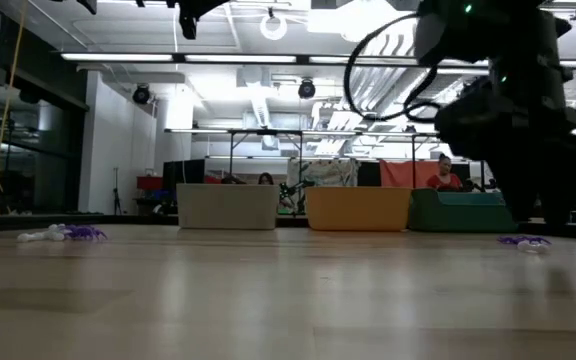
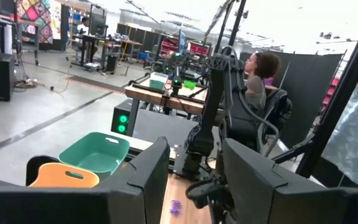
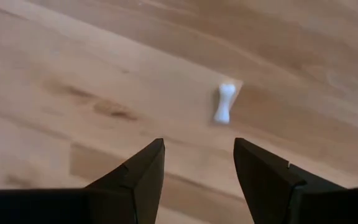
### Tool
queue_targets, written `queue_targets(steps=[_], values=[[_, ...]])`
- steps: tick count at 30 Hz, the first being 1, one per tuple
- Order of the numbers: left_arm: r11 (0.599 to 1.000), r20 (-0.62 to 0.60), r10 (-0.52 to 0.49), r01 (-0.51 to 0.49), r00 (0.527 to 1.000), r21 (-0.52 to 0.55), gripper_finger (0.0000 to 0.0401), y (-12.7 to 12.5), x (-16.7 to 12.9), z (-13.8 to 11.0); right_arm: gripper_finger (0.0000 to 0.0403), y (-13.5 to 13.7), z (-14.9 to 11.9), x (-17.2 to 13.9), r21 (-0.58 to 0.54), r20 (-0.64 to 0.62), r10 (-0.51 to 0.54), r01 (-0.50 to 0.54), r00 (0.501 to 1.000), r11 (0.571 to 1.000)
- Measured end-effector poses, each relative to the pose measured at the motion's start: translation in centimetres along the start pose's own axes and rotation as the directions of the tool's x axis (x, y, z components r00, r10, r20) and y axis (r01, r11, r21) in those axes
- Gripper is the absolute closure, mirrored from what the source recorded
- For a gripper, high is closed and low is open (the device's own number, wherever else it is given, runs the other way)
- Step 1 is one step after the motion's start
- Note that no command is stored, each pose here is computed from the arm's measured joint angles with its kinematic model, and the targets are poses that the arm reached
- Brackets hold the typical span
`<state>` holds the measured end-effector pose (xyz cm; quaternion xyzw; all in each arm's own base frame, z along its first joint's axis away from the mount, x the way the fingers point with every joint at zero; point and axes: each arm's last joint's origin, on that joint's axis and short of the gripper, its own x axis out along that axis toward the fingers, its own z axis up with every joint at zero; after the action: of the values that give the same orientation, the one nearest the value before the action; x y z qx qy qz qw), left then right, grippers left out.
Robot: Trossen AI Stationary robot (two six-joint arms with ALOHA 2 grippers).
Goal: Sort Halloween decoration
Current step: Put the white bone toy into the green bin
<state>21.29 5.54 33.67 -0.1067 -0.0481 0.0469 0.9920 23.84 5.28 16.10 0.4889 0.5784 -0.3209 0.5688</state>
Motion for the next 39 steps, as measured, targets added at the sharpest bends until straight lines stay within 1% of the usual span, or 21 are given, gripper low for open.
queue_targets(steps=[3,8,11,14,24,26,28,30,34,37,39], values=[[1.000,-0.004,0.000,0.000,1.000,-0.002,0.0260,0.0,0.0,0.0,0.0215,0.5,0.2,0.9,-0.019,0.002,-0.044,0.044,0.999,0.999],[1.000,-0.010,0.002,-0.002,1.000,-0.003,0.0260,0.0,0.0,-0.1,0.0215,0.6,0.6,2.0,-0.012,0.033,-0.097,0.097,0.995,0.995],[1.000,-0.014,0.003,-0.003,1.000,-0.004,0.0260,0.0,0.0,-0.1,0.0223,0.6,0.7,2.3,-0.008,0.045,-0.116,0.116,0.992,0.993],[1.000,-0.015,0.003,-0.003,1.000,-0.005,0.0260,0.0,0.0,-0.2,0.0250,0.6,0.7,2.4,-0.008,0.049,-0.124,0.124,0.991,0.992],[1.000,-0.020,0.004,-0.004,1.000,-0.005,0.0260,0.0,0.0,-0.2,0.0388,0.4,0.6,2.4,-0.081,0.043,-0.145,0.148,0.988,0.986],[1.000,-0.020,0.004,-0.004,1.000,-0.004,0.0260,0.0,0.0,-0.2,0.0396,0.4,0.6,2.3,-0.103,0.040,-0.142,0.146,0.989,0.984],[1.000,-0.020,0.004,-0.004,1.000,-0.004,0.0260,0.0,0.0,-0.2,0.0393,0.4,0.6,2.2,-0.126,0.039,-0.137,0.141,0.990,0.982],[1.000,-0.020,0.004,-0.004,1.000,-0.004,0.0260,0.0,0.0,-0.2,0.0394,0.3,0.5,1.8,-0.170,0.041,-0.119,0.124,0.992,0.978],[1.000,-0.020,0.004,-0.004,1.000,-0.004,0.0260,0.0,0.0,-0.2,0.0400,0.3,0.3,-0.1,-0.271,0.068,-0.037,0.054,0.997,0.961],[1.000,-0.022,0.005,-0.005,1.000,0.003,0.0260,0.0,0.0,-0.2,0.0401,0.4,0.9,-1.9,-0.367,0.135,0.069,-0.015,0.988,0.930],[0.999,-0.039,0.013,-0.011,0.999,0.033,0.0260,0.2,0.0,-0.4,0.0402,0.6,1.6,-3.1,-0.429,0.202,0.156,-0.055,0.967,0.901]])
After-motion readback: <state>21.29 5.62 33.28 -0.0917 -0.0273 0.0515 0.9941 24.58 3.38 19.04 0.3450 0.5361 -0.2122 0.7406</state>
